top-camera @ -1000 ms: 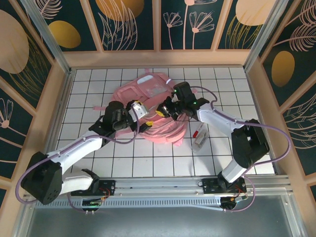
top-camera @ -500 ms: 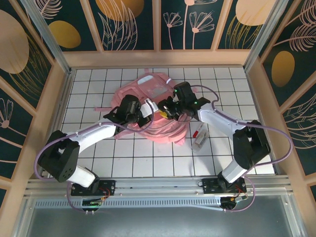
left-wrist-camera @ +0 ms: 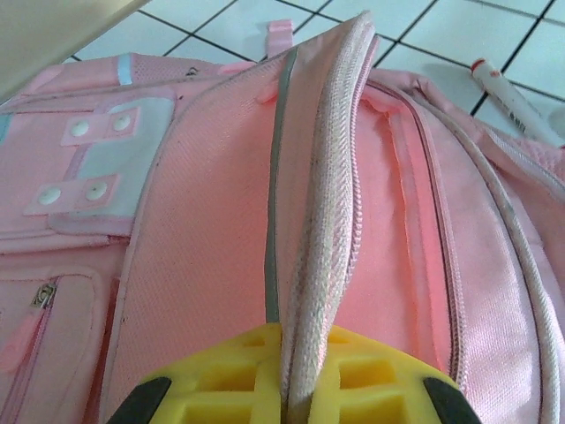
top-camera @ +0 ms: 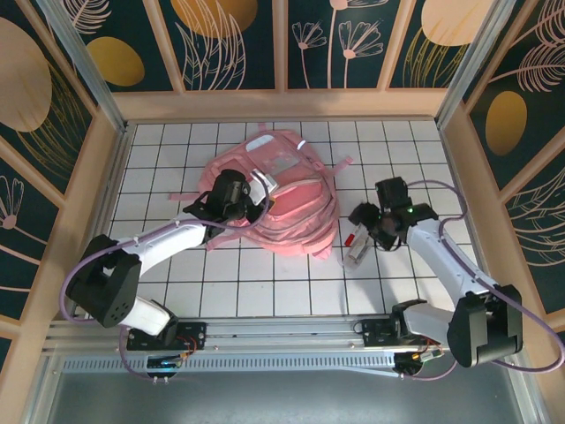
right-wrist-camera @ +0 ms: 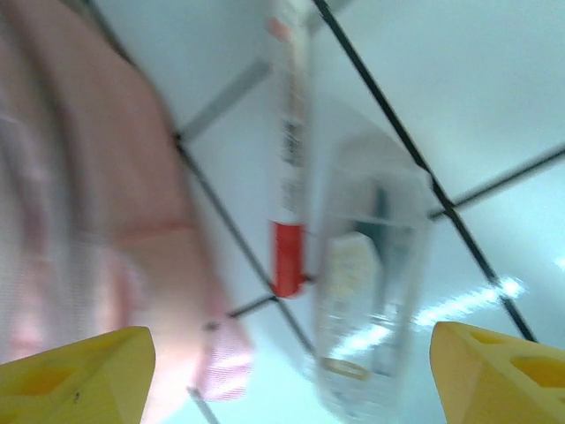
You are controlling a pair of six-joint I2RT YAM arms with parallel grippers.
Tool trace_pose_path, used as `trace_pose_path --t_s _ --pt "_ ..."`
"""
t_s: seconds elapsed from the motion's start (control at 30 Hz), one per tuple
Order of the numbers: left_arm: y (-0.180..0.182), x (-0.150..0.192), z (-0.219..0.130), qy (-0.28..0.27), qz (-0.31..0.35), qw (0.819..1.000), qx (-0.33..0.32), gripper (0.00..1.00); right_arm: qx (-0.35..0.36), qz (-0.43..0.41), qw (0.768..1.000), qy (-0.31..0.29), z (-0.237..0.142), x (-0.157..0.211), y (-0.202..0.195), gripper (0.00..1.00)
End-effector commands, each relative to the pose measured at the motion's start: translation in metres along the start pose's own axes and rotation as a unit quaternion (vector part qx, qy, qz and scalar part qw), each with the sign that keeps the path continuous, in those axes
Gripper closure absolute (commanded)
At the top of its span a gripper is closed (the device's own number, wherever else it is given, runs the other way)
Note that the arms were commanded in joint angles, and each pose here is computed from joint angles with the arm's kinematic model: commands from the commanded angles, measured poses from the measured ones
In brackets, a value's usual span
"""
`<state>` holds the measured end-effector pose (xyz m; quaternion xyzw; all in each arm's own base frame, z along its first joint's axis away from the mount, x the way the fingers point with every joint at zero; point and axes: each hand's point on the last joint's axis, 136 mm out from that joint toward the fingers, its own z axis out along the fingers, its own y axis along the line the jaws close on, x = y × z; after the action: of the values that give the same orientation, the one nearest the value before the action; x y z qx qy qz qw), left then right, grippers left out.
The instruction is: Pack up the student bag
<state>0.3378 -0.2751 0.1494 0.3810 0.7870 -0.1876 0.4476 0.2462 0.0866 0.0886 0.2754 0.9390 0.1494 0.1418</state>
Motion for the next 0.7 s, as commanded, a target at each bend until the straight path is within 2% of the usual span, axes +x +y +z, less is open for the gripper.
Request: trace_pose_path --t_s 0.0,0.2,0.43,0.67 --pt "-0.007 -0.028 -0.013 -0.059 -0.054 0.996 0.025 1.0 0.029 -0.008 0.999 0.03 0.014 0.02 -0.024 0.2" --pt "-0.008 -0.034 -0.019 -0.083 -0.074 0.993 0.025 1.0 0.02 0.001 0.999 0.038 0.023 0.024 -0.017 0.24" --pt "-0.008 -0.034 -0.024 -0.086 -0.074 0.993 0.023 1.0 0.044 -0.01 0.998 0.046 0.035 0.047 -0.019 0.34" --pt "-0.004 -0.03 -0.025 -0.087 -0.08 0.993 0.014 1.0 0.112 -0.043 0.992 0.031 0.051 0.054 -0.033 0.3"
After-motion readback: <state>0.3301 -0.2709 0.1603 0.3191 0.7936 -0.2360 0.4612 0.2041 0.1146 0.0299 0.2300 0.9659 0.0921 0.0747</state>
